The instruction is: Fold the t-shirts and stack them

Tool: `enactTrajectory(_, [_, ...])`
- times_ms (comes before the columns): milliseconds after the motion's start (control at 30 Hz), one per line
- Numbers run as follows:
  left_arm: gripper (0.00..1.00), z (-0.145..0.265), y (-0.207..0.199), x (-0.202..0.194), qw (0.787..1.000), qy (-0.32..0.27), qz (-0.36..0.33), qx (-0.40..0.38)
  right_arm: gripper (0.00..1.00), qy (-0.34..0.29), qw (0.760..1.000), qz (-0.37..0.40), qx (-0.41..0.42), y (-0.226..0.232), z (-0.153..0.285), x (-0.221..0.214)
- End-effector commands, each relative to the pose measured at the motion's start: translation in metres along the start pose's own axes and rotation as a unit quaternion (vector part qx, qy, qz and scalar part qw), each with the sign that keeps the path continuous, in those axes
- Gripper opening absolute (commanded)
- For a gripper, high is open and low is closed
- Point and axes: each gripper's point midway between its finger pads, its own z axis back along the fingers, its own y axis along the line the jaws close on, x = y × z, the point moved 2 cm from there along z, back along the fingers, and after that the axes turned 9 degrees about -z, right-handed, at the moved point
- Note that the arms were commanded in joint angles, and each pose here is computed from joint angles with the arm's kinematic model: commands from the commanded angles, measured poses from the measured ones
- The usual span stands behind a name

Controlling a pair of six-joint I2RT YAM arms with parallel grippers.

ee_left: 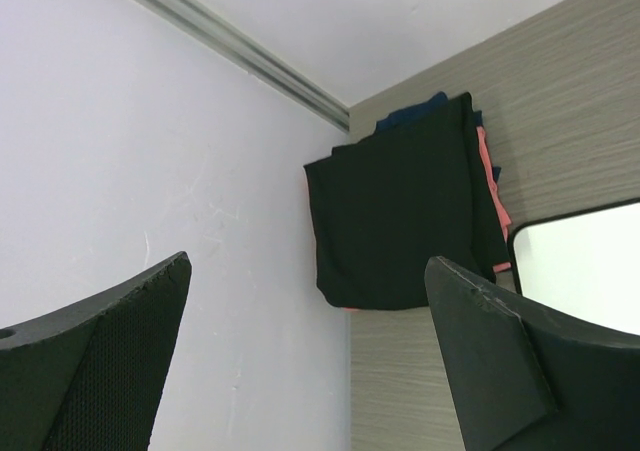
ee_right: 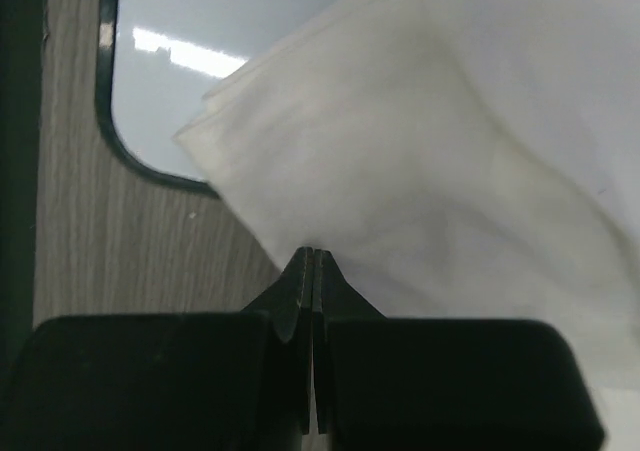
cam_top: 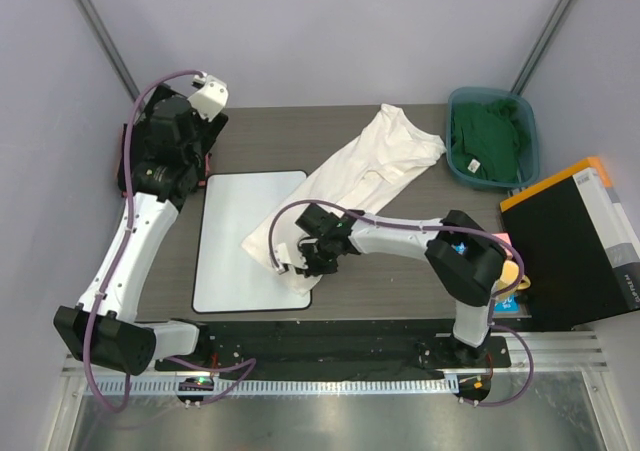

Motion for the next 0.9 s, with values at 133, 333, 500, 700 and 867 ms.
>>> enactTrajectory(133, [1.0,0.002,0.024,0.028,0.998,-0.056,0.011,0.024,0.01,0.074,0.996,-0.041,-0.027,0.043,0.031,-0.063])
enactTrajectory(333, [1.0,0.001,0.019,0.028,0.998,-0.057,0.014,0.015,0.01,0.091,0.994,-0.033,-0.046,0.054,0.044,-0.084])
enactTrajectory(500, [1.0,0.004,0.024,0.03,0.998,-0.059,0.019,0.02,0.01,0.063,0.996,-0.007,-0.066,0.046,0.057,-0.068])
enactTrajectory(700, [1.0,0.004,0.013,0.023,0.999,-0.049,0.02,0.011,0.01,-0.002,0.994,0.001,-0.112,0.005,0.065,-0.013])
enactTrajectory(867, [1.0,0.005,0.01,0.026,0.999,-0.049,0.023,0.006,0.01,-0.014,0.994,-0.007,-0.107,-0.015,0.044,0.005])
